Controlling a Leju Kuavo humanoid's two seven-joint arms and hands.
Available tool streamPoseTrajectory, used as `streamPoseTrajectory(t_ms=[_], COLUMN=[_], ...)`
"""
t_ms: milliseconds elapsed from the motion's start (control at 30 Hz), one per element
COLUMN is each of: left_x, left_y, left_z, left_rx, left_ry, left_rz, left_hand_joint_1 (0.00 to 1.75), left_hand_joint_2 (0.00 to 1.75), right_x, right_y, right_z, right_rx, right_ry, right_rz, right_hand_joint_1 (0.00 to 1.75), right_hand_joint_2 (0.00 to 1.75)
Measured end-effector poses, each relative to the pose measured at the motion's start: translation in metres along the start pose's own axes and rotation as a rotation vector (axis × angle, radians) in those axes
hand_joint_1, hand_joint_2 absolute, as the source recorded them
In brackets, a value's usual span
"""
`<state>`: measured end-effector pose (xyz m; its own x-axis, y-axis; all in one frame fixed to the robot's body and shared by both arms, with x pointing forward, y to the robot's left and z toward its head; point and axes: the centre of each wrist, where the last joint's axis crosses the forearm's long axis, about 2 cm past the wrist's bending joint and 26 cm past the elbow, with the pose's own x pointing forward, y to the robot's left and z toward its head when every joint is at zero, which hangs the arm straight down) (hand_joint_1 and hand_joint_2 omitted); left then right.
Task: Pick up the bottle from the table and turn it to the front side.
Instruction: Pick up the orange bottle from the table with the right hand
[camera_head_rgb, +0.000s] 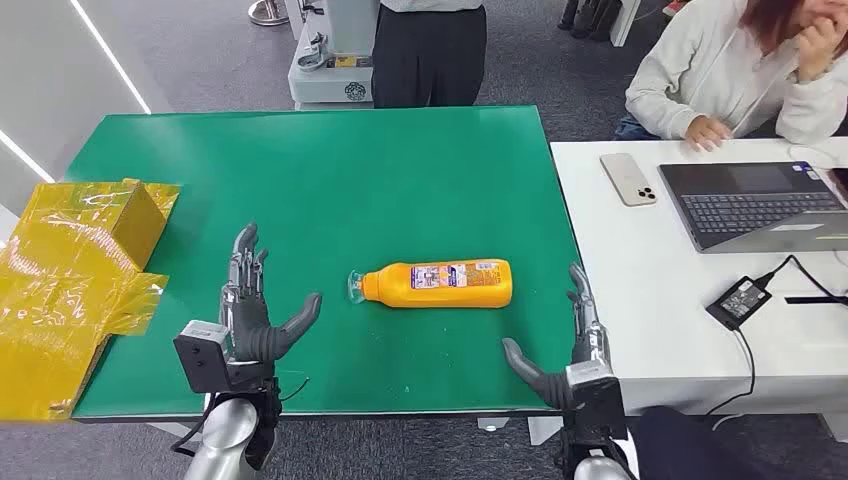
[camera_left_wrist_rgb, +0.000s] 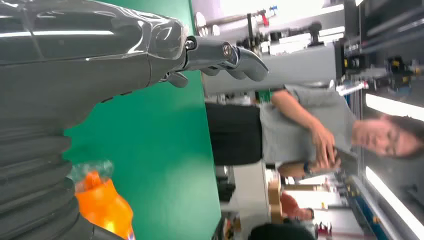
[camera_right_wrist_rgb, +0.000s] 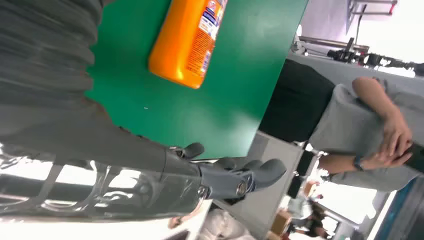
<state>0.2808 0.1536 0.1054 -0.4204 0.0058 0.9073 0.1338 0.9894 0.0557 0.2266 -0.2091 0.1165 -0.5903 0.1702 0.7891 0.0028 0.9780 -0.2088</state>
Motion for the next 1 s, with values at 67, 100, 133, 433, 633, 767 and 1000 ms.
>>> streamPoseTrajectory(t_ms=[67, 100, 133, 433, 633, 767, 1000], left_x=[-0.001, -0.001, -0.002, -0.010, -0.020, -0.026, -0.038], left_y=[-0.001, -0.003, -0.004, -0.015, -0.021, -0.021, -0.017], left_z=[-0.001, -0.001, -0.002, -0.010, -0.019, -0.021, -0.014], left_rx=[-0.006, -0.013, -0.018, -0.100, -0.147, -0.158, -0.155], left_ry=[0.001, 0.001, 0.001, 0.025, 0.059, 0.090, 0.151], left_rz=[0.002, 0.003, 0.004, 0.014, 0.009, -0.005, -0.042], left_hand_joint_1=[0.00, 0.00, 0.00, 0.00, 0.00, 0.00, 0.00], left_hand_joint_2=[1.75, 1.75, 1.75, 1.75, 1.75, 1.75, 1.75], right_x=[-0.003, -0.007, -0.010, -0.041, -0.066, -0.074, -0.074], right_y=[-0.001, -0.002, -0.002, -0.008, -0.008, -0.006, 0.002], right_z=[-0.005, -0.010, -0.015, -0.065, -0.115, -0.134, -0.158], right_rx=[0.014, 0.029, 0.044, 0.375, 0.774, 0.897, 1.093], right_ry=[-0.001, -0.001, -0.001, 0.100, 0.191, 0.228, 0.261], right_rz=[0.020, 0.041, 0.061, 0.150, 0.122, 0.139, 0.157], right_hand_joint_1=[0.00, 0.00, 0.00, 0.00, 0.00, 0.00, 0.00], right_hand_joint_2=[1.75, 1.75, 1.75, 1.75, 1.75, 1.75, 1.75])
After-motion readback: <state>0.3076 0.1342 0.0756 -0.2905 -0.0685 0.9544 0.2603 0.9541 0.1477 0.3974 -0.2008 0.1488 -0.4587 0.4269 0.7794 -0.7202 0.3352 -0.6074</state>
